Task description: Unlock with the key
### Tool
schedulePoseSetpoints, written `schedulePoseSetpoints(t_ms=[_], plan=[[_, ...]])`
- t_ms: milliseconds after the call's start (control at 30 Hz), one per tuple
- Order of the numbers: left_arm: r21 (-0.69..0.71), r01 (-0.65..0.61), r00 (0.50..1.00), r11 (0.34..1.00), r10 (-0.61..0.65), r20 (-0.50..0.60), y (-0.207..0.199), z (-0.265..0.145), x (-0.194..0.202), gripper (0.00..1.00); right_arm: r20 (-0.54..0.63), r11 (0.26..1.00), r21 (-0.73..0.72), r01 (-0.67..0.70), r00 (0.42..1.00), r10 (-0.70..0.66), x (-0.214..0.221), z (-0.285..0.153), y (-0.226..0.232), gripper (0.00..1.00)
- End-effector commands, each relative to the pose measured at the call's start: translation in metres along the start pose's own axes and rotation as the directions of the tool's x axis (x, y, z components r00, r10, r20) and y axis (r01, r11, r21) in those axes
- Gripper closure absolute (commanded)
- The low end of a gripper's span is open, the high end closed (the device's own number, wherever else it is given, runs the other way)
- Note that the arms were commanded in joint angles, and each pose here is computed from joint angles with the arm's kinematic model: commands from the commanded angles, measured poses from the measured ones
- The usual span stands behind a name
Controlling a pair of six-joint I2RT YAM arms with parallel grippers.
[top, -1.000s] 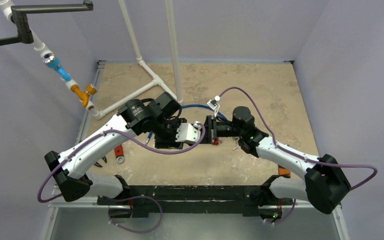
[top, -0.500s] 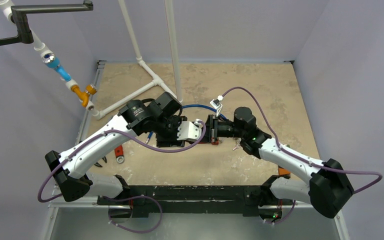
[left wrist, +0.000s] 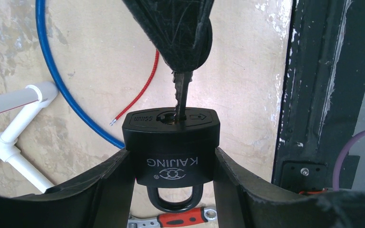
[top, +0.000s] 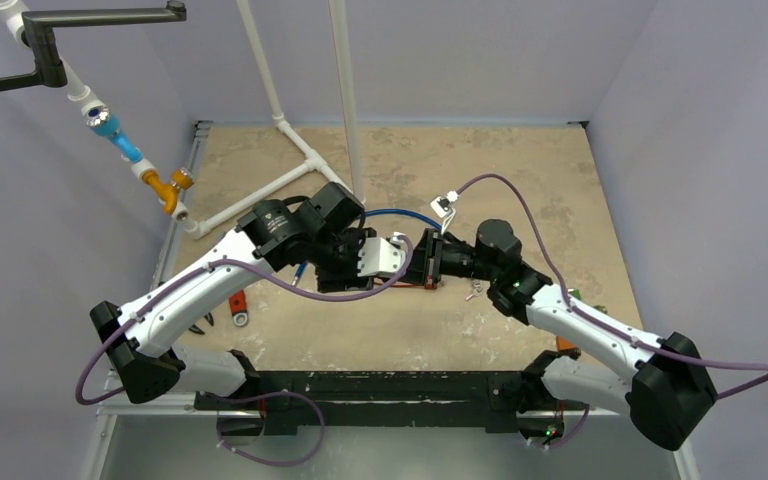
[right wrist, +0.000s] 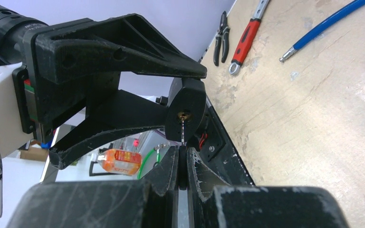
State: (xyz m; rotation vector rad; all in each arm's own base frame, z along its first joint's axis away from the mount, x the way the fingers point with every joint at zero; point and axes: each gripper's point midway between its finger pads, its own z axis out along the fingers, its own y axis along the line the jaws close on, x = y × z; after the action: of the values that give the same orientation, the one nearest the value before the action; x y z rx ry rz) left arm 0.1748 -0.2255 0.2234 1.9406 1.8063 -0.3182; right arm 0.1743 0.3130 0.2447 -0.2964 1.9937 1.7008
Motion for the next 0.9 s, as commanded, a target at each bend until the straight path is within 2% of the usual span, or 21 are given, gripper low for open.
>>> schedulePoseSetpoints(t_ms=[0,633,867], plan=[[-0.033,0.028,0.997,0.999,-0.026,0.079,0.005,-0.006,-0.021,1.00,0.167,0.995,-0.037,0.094,0.982,-0.086,-0.032,-0.006,0.021,1.00],[0.029,0.010,0.996,1.000,-0.013,0.092,-0.007,-0.006,-0.022,1.00,0.166,0.988,-0.040,0.150,0.976,-0.141,-0.044,0.001,0.029,1.00],[-0.035,0.039,0.996,0.999,-0.036,0.087,0.004,-0.008,-0.023,1.00,0.167,0.991,-0.038,0.131,0.978,-0.123,-0.048,0.007,0.027,1.00]])
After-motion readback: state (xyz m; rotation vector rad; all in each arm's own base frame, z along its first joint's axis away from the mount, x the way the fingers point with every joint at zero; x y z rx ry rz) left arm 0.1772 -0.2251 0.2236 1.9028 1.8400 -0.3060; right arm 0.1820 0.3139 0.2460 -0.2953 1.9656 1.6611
